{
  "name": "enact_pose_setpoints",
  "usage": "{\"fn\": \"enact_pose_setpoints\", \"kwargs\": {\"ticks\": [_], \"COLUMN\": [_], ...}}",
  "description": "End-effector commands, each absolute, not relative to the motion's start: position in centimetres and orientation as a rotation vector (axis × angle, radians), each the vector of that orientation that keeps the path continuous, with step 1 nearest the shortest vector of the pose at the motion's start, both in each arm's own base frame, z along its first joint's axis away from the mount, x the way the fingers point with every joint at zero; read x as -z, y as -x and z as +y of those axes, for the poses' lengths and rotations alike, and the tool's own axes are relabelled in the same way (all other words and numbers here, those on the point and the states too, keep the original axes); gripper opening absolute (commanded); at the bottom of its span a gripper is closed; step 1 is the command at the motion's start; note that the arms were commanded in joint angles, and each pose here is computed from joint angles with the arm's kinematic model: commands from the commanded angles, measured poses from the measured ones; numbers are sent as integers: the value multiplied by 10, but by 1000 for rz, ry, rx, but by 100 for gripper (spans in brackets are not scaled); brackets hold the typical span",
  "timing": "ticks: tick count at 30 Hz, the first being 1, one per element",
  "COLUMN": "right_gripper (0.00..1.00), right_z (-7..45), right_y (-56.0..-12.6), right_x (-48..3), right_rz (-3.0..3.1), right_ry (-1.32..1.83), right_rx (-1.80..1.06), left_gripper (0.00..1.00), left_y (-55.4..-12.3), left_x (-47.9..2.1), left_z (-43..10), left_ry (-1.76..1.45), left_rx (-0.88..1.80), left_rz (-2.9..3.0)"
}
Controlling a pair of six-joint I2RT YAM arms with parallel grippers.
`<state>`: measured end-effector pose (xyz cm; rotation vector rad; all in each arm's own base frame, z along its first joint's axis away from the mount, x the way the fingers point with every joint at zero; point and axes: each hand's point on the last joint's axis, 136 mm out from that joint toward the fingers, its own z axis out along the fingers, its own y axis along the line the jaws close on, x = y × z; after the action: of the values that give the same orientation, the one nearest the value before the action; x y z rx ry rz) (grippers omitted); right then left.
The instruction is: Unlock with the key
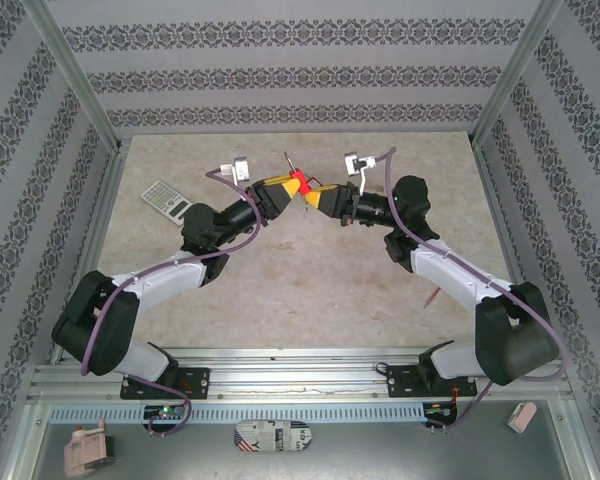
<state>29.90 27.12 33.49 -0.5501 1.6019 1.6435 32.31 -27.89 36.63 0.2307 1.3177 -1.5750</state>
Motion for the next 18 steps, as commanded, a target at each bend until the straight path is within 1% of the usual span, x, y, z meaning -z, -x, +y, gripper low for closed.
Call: {"fn": "enact_pose_setpoints", "kwargs": {"ticks": [1, 13, 18], "right_gripper": [0, 0, 0], "right_z": [257, 265, 266], "right_y": [-345, -369, -372], "right_x": [-356, -371, -371], "right_rz": [1553, 1547, 1545], "right_ry": [342, 342, 343], "right_rx": [-1572, -1659, -1660], "left_gripper": [0, 0, 0], "left_y": [-231, -221, -231], "left_x": [-405, -440, -437], "left_z": [-307, -300, -303], "left_ry": [-721, -799, -780], "left_rx": [1752, 1730, 1722], "left_rz": [1135, 1027, 1052]}}
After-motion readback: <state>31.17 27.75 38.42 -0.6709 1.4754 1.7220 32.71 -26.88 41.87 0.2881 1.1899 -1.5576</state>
